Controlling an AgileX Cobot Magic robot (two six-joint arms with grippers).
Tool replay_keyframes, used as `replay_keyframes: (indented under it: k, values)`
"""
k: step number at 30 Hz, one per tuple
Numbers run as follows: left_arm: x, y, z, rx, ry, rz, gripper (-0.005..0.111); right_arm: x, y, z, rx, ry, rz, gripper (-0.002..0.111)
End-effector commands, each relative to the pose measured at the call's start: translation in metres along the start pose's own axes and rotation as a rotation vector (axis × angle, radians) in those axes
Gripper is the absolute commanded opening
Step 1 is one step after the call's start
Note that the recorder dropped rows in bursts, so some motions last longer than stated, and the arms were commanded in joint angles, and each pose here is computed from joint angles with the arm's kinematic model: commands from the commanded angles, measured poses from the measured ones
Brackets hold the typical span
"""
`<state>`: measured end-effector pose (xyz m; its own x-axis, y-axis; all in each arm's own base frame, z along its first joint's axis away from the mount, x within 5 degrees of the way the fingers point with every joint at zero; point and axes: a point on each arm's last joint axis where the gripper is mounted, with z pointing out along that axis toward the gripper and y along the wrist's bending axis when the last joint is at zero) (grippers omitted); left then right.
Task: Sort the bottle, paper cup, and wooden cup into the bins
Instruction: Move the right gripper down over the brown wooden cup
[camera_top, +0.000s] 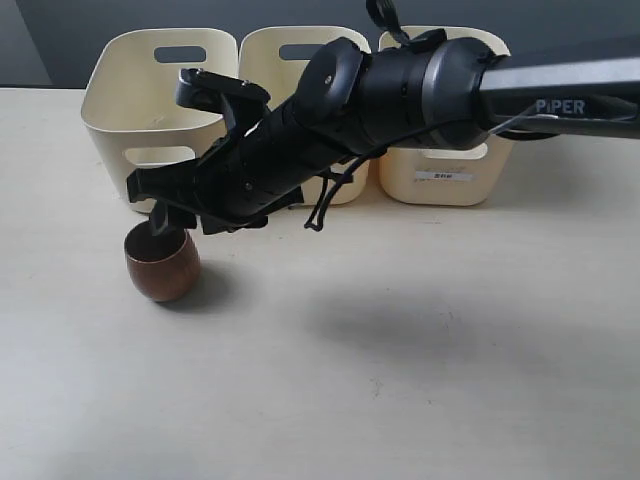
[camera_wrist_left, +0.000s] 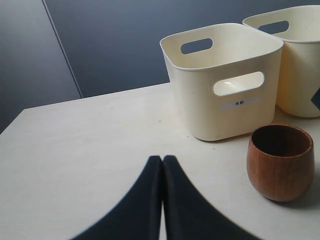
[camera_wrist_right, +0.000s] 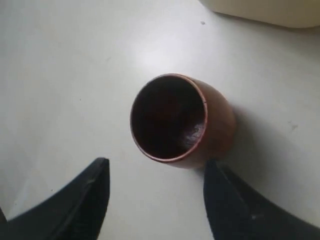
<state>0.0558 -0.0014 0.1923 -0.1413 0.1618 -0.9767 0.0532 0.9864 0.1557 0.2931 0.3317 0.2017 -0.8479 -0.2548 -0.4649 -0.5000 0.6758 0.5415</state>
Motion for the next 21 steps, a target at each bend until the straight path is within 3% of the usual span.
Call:
replay_keyframes:
  k: [1, 21]
  values:
    - [0.000, 0.000, 0.000, 0.002, -0.005, -0.001, 0.000, 0.001, 0.007, 0.005, 0.012, -0.050, -0.023, 0.054]
    - [0.000, 0.000, 0.000, 0.003, -0.005, -0.002, 0.000, 0.007, -0.005, 0.028, 0.054, -0.056, -0.012, 0.054]
